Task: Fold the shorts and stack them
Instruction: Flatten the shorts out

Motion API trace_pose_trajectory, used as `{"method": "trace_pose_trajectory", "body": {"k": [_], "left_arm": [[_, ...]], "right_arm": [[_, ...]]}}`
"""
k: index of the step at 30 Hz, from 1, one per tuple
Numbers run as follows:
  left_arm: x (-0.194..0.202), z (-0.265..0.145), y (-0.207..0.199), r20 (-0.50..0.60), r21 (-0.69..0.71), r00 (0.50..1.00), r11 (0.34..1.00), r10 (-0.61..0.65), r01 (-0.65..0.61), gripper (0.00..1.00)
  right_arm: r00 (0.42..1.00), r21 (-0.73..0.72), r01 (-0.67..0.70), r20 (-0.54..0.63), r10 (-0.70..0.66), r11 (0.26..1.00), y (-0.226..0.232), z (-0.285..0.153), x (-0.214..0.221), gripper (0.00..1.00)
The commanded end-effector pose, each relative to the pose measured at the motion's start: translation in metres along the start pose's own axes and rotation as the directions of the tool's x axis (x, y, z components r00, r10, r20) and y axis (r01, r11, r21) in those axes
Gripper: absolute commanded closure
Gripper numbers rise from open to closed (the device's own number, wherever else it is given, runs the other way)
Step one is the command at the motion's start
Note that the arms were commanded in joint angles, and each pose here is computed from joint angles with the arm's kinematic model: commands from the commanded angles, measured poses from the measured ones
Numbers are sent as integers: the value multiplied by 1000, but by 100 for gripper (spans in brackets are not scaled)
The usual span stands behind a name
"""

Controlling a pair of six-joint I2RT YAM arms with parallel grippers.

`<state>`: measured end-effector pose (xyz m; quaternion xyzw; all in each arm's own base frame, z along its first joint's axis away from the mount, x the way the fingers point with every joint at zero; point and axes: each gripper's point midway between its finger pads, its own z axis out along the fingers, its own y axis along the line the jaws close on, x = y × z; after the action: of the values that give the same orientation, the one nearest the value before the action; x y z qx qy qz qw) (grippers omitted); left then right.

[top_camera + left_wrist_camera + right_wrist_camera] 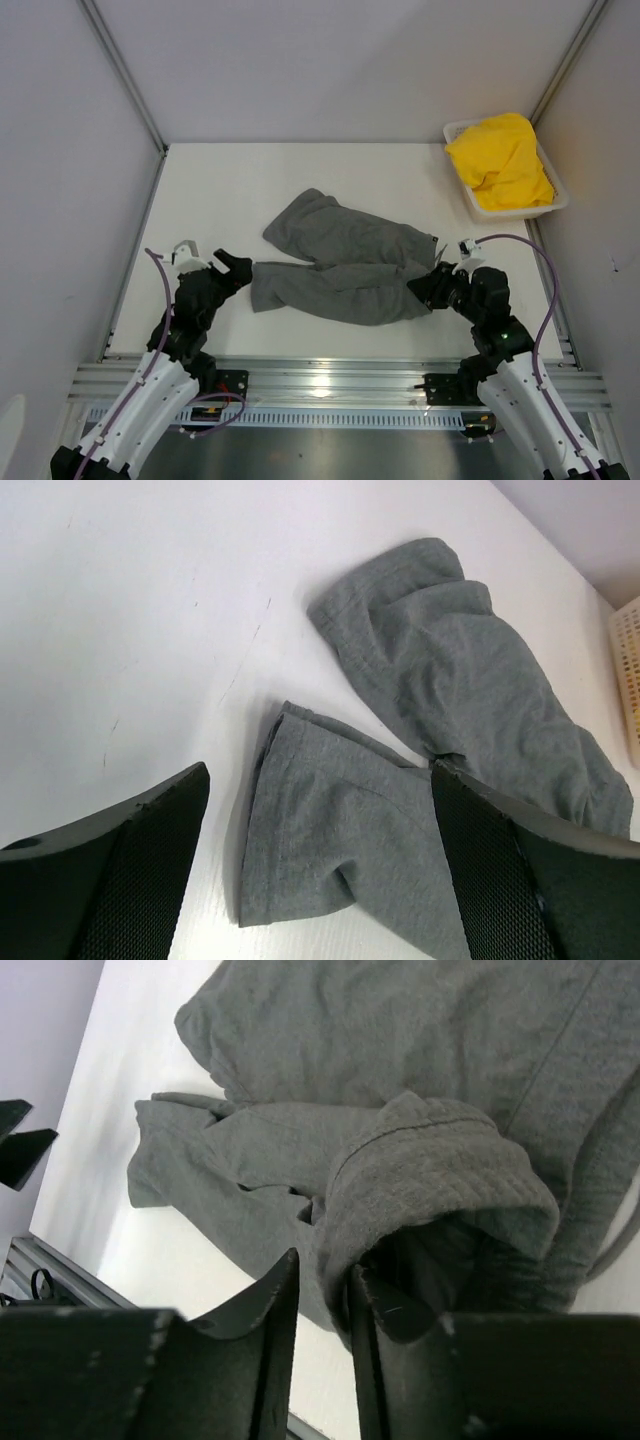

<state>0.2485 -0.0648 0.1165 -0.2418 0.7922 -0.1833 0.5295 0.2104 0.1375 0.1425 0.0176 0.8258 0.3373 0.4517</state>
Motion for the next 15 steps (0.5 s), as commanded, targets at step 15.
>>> {"method": "trace_pose_trajectory", "body": {"k": [15], "left_arm": [[25, 17, -18, -192, 54, 974, 993, 117, -109, 3]], "right_arm": [[991, 41, -103, -80, 106, 994, 0, -9, 17, 59]]}}
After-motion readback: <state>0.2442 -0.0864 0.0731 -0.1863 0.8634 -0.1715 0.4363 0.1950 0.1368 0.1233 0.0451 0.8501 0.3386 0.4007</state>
